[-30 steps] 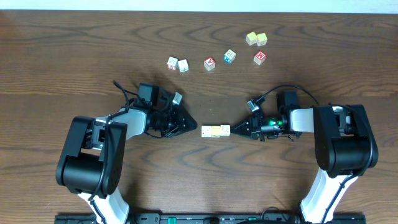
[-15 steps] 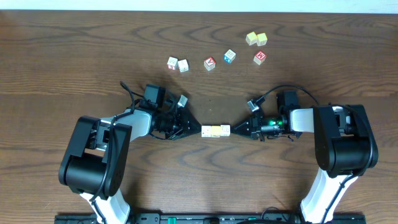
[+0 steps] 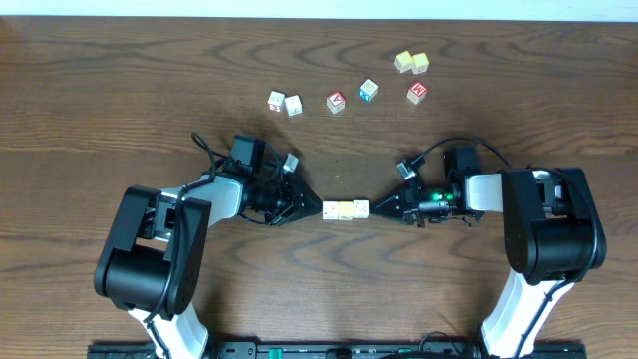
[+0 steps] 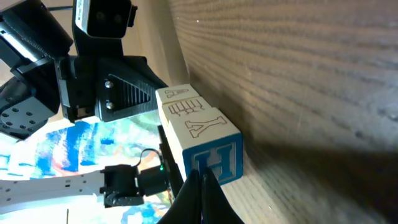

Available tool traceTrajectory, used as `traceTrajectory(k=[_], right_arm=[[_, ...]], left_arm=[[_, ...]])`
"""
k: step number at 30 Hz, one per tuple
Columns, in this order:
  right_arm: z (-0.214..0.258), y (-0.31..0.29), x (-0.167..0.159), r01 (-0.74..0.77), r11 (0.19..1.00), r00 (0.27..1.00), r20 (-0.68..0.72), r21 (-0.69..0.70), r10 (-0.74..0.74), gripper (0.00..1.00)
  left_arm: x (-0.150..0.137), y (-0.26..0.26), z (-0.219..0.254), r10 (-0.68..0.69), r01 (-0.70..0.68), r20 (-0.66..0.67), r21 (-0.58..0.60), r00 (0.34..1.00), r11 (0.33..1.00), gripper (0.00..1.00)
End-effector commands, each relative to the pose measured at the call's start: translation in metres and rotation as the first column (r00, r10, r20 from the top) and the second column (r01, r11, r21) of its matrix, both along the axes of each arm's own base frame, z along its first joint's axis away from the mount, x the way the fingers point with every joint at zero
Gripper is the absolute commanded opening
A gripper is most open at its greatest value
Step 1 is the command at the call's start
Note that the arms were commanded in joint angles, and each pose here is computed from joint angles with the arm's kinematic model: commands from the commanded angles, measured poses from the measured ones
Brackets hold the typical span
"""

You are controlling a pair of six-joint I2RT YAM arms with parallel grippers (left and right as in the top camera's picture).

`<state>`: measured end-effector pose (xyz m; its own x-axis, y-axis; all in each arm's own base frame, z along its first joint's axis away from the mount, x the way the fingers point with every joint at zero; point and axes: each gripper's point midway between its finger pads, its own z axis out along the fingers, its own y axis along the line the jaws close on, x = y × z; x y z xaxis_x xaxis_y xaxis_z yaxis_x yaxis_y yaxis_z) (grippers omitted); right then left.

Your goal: Lift 3 blocks

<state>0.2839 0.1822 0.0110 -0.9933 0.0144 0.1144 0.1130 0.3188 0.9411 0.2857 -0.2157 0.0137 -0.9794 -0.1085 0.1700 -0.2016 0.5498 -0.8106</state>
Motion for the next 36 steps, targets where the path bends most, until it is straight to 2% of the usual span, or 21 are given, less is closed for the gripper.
traceTrajectory(k=[1, 7, 36], right_arm=[[-0.0081, 0.0008, -0.0076, 0.001, 1.0, 0.998, -0.064, -0.016, -0.002, 0.01], [-0.0167, -0.0019, -0.0091, 0.005, 0.998, 0.997, -0.081, -0.07, -0.01, 0.01], [-0.0161, 0.0061, -0.0079, 0.007, 0.998, 0.994, -0.112, -0.07, -0.014, 0.01]], left_arm=[[-0.0021, 0.0012, -0.0036, 0.018, -0.018, -0.034, 0.009, 0.999, 1.0, 0.07], [-0.002, 0.0012, -0.0036, 0.018, -0.018, -0.034, 0.009, 0.999, 1.0, 0.07], [-0.0041, -0.0016, 0.0006, 0.009, -0.01, -0.045, -0.02, 0.999, 1.0, 0.08]])
